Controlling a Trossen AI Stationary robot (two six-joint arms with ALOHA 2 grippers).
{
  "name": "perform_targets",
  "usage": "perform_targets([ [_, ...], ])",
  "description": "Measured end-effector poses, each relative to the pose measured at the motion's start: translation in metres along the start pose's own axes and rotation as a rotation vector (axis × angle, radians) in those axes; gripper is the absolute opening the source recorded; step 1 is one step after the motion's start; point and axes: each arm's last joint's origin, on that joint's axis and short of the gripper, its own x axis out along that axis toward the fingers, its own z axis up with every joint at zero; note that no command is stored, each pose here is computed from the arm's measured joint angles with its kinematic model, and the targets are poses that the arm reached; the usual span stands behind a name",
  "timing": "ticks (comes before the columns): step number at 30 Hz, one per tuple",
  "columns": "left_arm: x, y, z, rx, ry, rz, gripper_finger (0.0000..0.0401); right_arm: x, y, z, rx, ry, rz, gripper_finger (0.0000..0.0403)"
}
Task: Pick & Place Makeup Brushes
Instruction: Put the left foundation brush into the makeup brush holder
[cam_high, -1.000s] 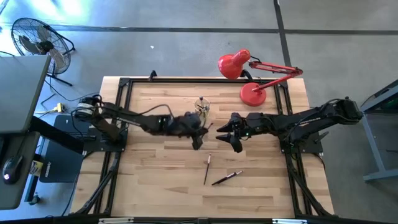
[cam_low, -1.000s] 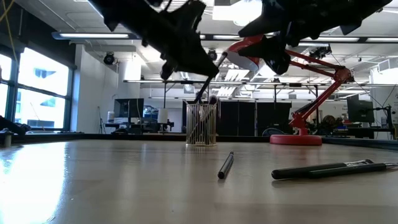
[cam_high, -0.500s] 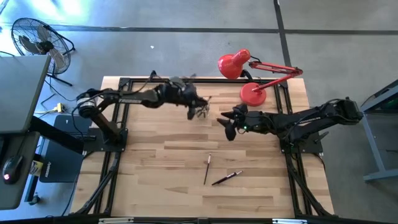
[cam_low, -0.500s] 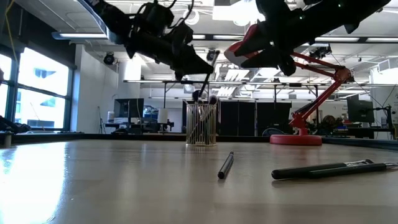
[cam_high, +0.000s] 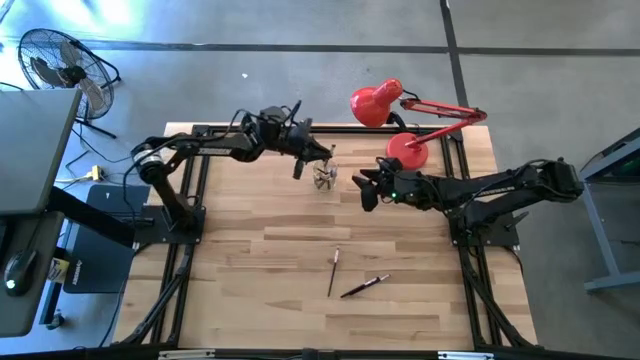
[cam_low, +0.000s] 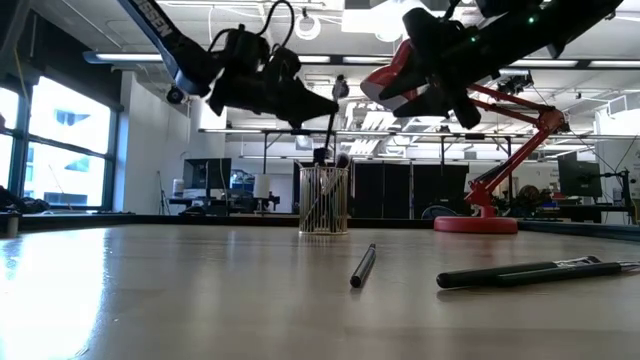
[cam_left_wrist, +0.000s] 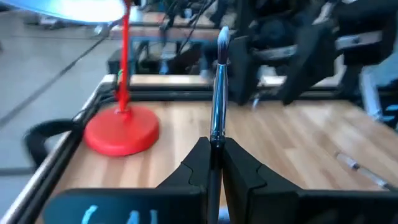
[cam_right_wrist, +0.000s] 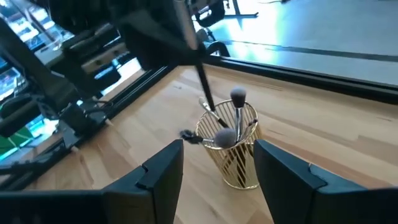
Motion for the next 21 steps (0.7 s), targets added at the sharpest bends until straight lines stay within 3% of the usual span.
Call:
perform_targets([
  [3, 0.007, 0.004, -0.005, 0.003, -0.05, -0.046, 0.0012, 0.001, -0.002, 0.002, 0.031, -0.007, -0.006, 0.0189],
  [10, 0.015, 0.012, -0.037, -0.072, 0.018, -0.063, 0.0012, 0.001, -0.001, 0.003, 0.042, -0.017, -0.002, 0.0188],
  [21, 0.017, 0.016, -0.051, -0.066, 0.071, -0.061, 0.0024, 0.001, -0.002, 0.004, 0.068, -0.054, -0.036, 0.0188],
])
